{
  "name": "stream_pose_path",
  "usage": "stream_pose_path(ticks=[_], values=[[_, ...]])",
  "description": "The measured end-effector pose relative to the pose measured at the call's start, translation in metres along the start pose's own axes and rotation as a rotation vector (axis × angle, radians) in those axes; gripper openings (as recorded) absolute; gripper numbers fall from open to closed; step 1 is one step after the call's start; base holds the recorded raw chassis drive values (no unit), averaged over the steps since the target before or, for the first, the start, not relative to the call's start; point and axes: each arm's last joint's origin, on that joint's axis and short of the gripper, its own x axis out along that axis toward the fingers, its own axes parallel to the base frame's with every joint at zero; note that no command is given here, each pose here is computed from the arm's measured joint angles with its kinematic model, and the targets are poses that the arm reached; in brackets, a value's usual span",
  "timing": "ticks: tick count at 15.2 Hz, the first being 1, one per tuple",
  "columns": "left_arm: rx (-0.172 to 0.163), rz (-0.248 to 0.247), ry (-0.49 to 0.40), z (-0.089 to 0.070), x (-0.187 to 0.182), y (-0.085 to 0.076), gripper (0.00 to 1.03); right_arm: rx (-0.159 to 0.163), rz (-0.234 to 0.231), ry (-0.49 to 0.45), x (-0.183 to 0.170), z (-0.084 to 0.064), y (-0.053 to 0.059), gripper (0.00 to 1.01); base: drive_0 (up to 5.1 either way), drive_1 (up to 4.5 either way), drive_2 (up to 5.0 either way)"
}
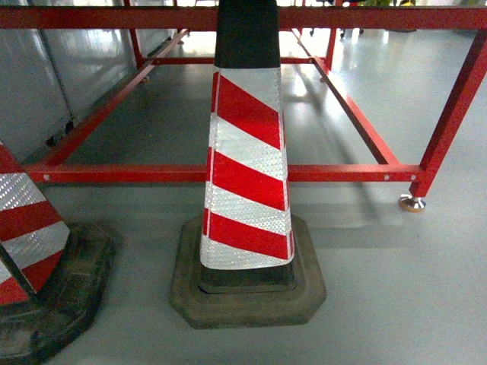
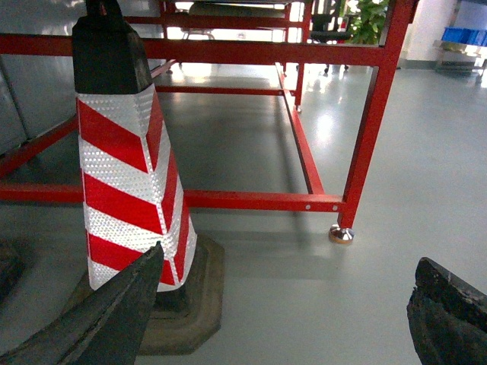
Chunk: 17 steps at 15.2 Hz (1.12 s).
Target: Sort blue parts and orange caps into right shelf containers
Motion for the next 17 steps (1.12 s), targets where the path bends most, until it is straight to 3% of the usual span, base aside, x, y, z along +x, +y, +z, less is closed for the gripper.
stream_pose_path(ticks=[17], values=[[0.000, 0.000, 0.000, 0.0000, 0.0000, 0.0000, 0.98, 0.000, 0.000, 0.000, 0.0000, 0.0000, 0.0000, 0.98, 0.0, 0.00, 0.0]])
